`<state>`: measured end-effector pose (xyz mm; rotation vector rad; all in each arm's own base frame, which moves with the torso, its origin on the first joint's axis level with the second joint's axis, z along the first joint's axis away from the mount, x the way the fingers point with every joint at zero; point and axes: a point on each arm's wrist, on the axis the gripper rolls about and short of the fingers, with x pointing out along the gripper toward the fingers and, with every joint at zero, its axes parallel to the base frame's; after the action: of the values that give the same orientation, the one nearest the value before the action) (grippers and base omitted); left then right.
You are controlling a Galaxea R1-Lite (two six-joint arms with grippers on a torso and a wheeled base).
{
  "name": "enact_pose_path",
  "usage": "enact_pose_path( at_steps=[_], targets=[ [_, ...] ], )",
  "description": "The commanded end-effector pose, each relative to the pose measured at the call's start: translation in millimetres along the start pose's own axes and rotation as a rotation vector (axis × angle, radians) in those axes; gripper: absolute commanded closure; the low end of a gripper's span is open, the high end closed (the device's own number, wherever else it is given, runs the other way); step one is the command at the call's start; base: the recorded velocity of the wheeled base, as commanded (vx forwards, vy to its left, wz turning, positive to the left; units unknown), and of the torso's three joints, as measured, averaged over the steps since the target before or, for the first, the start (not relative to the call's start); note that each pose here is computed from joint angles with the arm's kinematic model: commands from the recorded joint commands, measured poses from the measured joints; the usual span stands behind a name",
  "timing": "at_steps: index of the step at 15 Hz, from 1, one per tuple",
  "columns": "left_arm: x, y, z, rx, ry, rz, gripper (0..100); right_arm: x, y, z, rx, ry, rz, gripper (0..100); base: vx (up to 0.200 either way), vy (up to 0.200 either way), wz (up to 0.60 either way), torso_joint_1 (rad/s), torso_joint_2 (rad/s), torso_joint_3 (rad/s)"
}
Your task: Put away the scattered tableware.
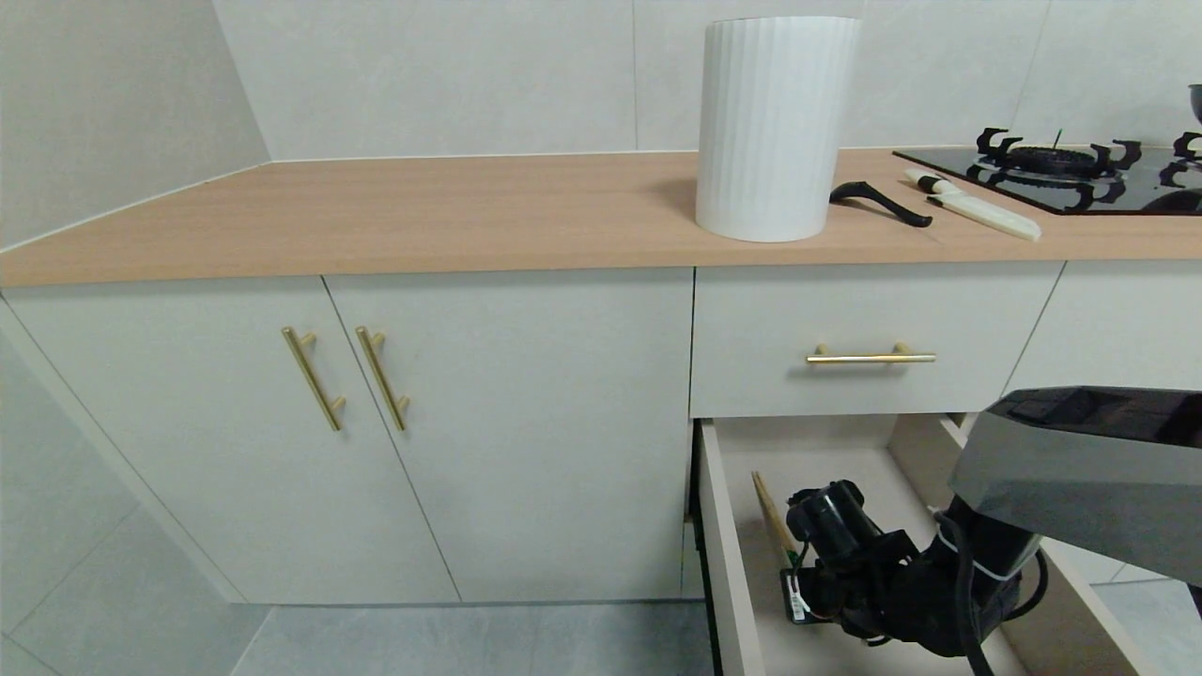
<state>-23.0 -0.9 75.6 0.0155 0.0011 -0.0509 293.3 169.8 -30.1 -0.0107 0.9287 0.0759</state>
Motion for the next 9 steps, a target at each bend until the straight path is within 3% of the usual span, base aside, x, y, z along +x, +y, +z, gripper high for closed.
enact_pose_path(
  at_steps=[1, 6, 7, 9],
  targets=[
    [0.0, 0.0, 0.0, 0.000, 0.000, 0.000, 0, 0.5, -0.1, -0.4, -0.001, 0.001, -0.002, 100, 0.000, 0.000, 0.00, 0.000, 0.00, 0.000],
    [0.0, 0.0, 0.0, 0.000, 0.000, 0.000, 0, 0.8, 0.2, -1.1, -0.002, 0.003, -0.005, 100, 0.000, 0.000, 0.00, 0.000, 0.00, 0.000],
    [0.0, 0.0, 0.0, 0.000, 0.000, 0.000, 0, 0.8, 0.2, -0.9, -0.001, 0.001, -0.004, 0, 0.000, 0.000, 0.00, 0.000, 0.00, 0.000],
    [0.0, 0.0, 0.0, 0.000, 0.000, 0.000, 0, 0.9, -0.2, -0.8, 0.000, 0.001, -0.005, 0, 0.000, 0.000, 0.00, 0.000, 0.00, 0.000]
  ],
)
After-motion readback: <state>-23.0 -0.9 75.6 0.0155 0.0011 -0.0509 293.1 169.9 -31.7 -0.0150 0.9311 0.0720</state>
